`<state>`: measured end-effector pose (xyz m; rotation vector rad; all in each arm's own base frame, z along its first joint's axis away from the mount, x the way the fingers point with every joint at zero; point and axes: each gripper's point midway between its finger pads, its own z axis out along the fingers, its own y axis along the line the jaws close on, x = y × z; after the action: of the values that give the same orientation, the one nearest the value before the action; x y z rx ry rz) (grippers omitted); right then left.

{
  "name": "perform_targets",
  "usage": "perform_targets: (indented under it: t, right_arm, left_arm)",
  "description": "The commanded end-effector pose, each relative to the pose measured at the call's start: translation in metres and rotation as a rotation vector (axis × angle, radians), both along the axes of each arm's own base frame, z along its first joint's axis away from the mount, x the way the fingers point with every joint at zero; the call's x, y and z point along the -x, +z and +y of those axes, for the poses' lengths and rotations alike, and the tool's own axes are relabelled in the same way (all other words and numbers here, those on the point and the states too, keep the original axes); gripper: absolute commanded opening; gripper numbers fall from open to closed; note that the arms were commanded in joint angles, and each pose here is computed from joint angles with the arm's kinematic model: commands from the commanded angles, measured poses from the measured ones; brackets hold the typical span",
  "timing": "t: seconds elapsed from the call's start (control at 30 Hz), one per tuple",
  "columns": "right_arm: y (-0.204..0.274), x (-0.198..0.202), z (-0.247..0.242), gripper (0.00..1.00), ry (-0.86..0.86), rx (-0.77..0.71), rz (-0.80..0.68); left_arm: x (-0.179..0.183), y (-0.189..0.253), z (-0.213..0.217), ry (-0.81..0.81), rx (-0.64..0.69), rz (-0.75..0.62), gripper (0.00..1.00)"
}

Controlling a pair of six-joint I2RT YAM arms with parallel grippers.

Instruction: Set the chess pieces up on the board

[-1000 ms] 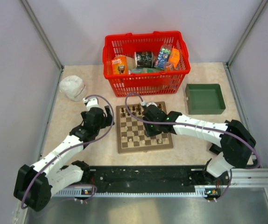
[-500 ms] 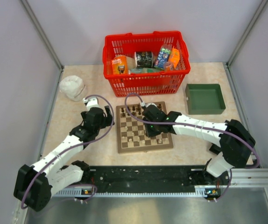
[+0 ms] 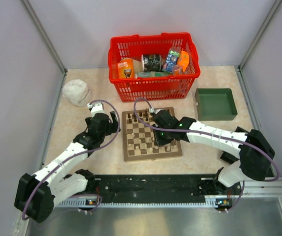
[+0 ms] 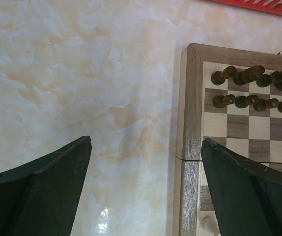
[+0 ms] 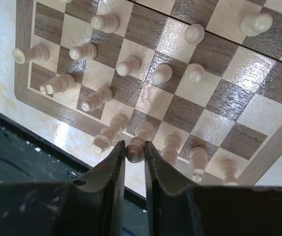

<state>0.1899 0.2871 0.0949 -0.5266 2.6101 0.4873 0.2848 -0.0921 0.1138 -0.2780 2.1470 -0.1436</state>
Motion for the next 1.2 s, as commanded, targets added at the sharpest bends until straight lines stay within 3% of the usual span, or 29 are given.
perform_targets:
  t: [0.0,1.17]
  right_arm:
    - [0.005,0.007,0.004,0.14,0.023,-0.028,0.005]
    - [-0.016,0.014,0.010,0.15,0.033,-0.018,0.041]
  left_arm:
    - [-0.009,0.015,-0.005,0.007,0.045,-0.053,0.99]
    - [-0.008,0.013,-0.004,0.010,0.039,-0.052,0.99]
